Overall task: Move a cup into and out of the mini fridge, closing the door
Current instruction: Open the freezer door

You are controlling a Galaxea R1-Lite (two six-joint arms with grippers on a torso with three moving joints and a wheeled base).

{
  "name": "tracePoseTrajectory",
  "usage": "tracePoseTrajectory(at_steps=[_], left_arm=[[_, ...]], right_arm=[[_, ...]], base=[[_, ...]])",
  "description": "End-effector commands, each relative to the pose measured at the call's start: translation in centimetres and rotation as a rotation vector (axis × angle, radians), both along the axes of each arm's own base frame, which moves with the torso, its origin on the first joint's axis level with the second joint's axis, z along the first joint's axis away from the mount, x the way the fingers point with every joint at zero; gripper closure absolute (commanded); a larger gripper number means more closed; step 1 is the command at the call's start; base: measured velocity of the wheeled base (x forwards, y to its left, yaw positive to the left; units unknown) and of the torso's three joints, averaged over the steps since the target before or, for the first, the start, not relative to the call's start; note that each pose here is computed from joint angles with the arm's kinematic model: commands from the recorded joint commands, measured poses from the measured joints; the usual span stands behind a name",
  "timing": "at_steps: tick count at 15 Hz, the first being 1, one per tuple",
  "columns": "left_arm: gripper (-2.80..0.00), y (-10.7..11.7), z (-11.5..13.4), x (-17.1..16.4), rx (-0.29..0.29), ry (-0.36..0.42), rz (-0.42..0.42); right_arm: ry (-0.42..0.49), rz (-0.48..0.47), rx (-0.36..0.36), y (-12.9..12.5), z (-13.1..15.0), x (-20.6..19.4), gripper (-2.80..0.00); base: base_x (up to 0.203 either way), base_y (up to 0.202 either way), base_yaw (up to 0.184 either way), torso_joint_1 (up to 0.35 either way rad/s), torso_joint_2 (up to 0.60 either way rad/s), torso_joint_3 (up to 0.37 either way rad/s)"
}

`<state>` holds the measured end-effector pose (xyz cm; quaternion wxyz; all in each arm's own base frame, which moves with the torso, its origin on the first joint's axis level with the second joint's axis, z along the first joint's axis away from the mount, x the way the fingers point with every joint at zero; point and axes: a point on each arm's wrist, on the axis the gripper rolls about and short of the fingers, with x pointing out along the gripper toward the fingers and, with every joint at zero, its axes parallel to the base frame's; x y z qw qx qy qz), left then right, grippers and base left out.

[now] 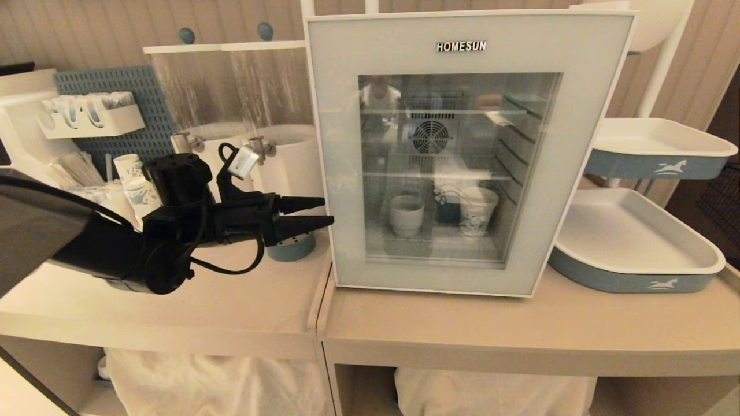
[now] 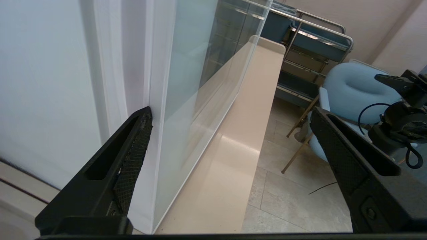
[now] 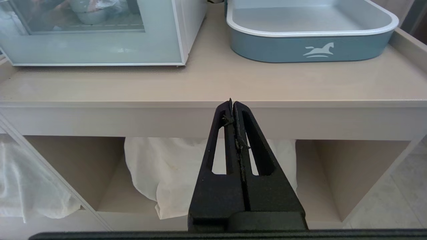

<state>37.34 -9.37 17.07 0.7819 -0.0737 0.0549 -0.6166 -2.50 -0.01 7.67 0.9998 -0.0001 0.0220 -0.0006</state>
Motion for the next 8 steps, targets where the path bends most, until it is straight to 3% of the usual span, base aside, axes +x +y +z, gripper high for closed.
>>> tracePoseTrajectory(at_steps=[1, 8], left_arm=[[-2.80, -0.42, -0.96, 0.41, 0.004, 0.018, 0.014], [-2.80, -0.57, -1.63, 1.39, 0.009, 0.016, 0.085]], right_arm=[[0.002, 0.001, 0.000, 0.00, 0.00, 0.01, 0.00], [0.002, 0.001, -0.001, 0.00, 0.00, 0.01, 0.00]], base=[[0.000, 0.000, 0.000, 0.000, 0.00, 0.000], [0.000, 0.000, 0.000, 0.000, 0.00, 0.000]])
